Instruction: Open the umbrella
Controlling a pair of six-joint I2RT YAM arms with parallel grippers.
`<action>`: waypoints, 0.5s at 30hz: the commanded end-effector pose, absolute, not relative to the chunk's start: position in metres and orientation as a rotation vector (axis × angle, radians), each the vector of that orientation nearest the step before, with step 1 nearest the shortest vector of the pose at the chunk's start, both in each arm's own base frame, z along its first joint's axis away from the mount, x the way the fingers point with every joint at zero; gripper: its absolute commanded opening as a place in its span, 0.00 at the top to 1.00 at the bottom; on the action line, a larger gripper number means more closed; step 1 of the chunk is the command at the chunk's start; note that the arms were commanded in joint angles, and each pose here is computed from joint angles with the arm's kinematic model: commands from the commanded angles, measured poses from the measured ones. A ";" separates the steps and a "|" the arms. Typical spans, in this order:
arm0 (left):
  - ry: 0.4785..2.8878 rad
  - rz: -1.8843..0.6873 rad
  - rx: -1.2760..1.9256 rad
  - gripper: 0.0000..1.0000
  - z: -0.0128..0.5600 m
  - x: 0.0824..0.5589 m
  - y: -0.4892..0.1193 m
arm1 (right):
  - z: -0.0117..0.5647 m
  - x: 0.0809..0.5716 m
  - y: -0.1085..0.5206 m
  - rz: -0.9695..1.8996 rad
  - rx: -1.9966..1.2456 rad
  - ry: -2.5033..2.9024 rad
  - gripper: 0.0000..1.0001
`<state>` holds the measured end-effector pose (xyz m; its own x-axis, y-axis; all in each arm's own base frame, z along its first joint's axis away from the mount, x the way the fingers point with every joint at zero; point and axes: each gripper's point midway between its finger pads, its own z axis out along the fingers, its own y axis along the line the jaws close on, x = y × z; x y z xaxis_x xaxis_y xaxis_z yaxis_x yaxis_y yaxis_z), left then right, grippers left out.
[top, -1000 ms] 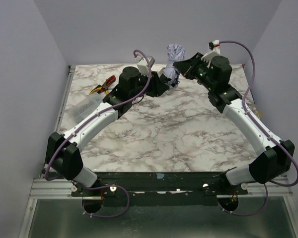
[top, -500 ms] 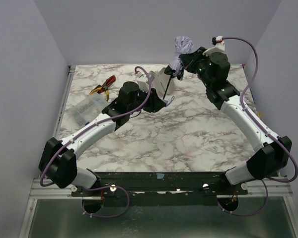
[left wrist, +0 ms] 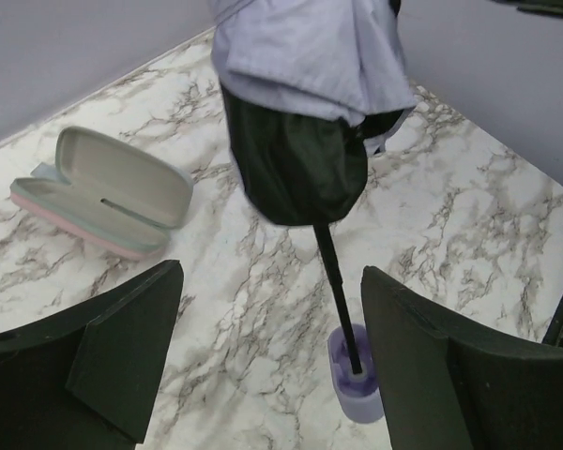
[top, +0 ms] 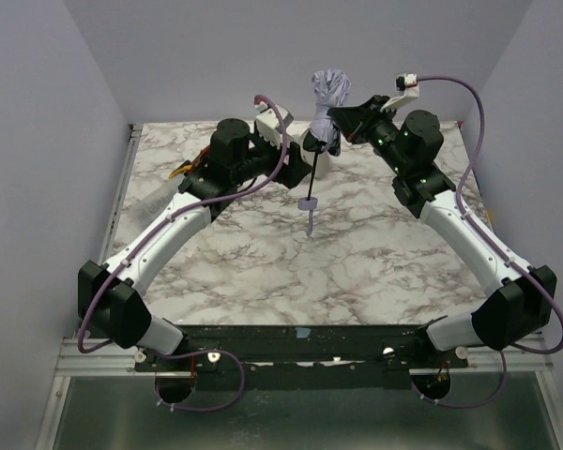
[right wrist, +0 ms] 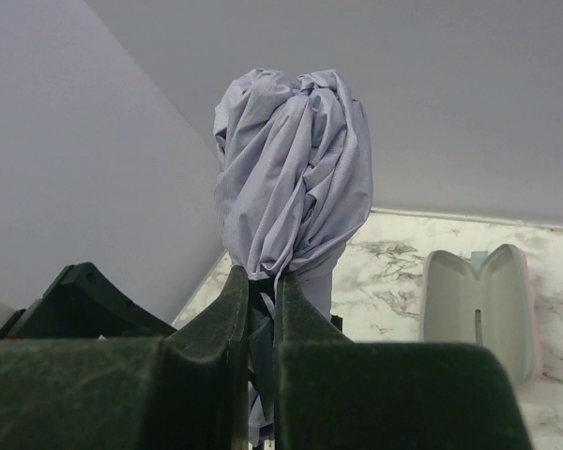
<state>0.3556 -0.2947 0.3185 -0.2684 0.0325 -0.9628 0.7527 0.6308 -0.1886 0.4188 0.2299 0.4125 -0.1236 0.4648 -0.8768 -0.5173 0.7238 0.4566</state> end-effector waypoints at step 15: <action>1.923 -1.031 0.710 0.58 0.249 0.348 -0.335 | 0.477 0.414 0.227 0.908 0.004 1.303 0.99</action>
